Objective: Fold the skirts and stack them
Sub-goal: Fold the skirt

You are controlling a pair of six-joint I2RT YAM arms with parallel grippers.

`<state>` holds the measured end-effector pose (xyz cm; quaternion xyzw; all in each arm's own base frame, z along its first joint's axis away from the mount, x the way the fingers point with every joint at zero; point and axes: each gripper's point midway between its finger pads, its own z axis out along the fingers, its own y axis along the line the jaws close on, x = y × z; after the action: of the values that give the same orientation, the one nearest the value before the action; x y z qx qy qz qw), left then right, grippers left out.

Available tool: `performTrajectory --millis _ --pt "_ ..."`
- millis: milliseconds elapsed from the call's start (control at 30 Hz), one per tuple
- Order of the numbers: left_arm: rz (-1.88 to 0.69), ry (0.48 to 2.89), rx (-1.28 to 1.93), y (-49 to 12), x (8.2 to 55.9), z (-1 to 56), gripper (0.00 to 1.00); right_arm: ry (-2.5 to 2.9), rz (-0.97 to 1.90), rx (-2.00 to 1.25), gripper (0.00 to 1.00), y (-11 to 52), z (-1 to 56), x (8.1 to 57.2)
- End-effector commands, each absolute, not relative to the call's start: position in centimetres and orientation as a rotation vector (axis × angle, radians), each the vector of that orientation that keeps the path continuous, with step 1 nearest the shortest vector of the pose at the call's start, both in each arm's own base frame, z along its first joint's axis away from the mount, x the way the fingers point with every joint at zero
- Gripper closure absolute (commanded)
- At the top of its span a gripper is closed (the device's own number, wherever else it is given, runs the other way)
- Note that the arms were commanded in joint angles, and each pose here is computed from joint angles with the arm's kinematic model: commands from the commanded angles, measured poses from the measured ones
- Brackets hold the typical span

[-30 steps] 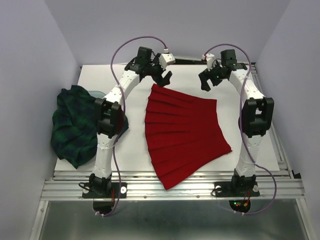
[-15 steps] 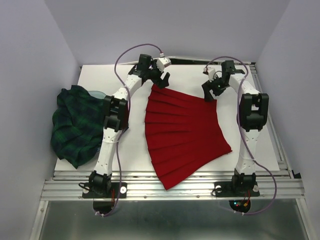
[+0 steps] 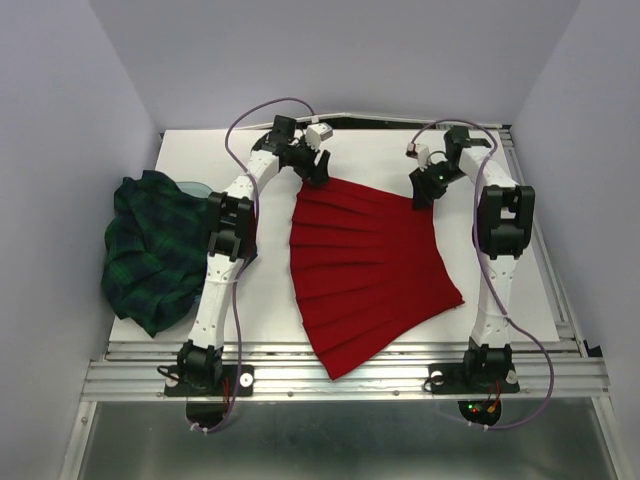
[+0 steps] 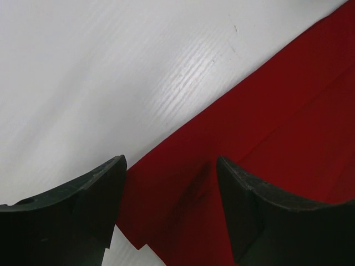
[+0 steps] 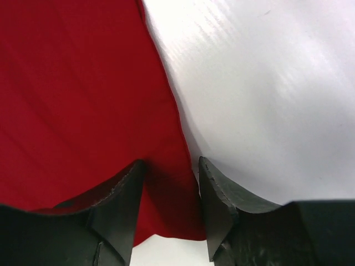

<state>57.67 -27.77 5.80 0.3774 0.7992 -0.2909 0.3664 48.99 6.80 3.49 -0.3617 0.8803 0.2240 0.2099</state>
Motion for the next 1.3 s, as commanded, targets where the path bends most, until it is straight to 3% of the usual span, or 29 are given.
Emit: performTrajectory --millis 0,233,400,533,633,1033,1267 --pt "-0.783 2.117 0.934 -27.4 56.8 6.9 0.25 2.438 0.719 -1.032 0.51 7.4 3.9 48.0" --pt "-0.776 2.214 0.955 -26.3 54.9 4.8 0.47 2.421 0.743 -1.036 0.64 7.7 4.2 48.3" --pt "-0.716 2.208 0.973 -25.6 55.1 5.5 0.66 2.406 0.733 -1.049 0.65 7.7 4.7 48.4" --pt "-0.671 2.182 0.972 -25.4 55.9 6.4 0.99 2.397 0.723 -1.048 0.81 7.7 5.1 48.6" --pt "-0.613 2.127 0.951 -25.1 57.3 8.3 1.00 2.385 0.712 -1.035 0.99 7.7 5.6 49.0" --pt "-0.349 1.808 0.675 -20.6 64.6 22.6 1.00 2.154 0.488 -0.806 0.99 7.6 13.6 56.2" --pt "-0.329 1.687 0.745 -20.4 62.2 29.0 1.00 2.015 0.392 -0.883 0.99 7.4 17.6 56.7"
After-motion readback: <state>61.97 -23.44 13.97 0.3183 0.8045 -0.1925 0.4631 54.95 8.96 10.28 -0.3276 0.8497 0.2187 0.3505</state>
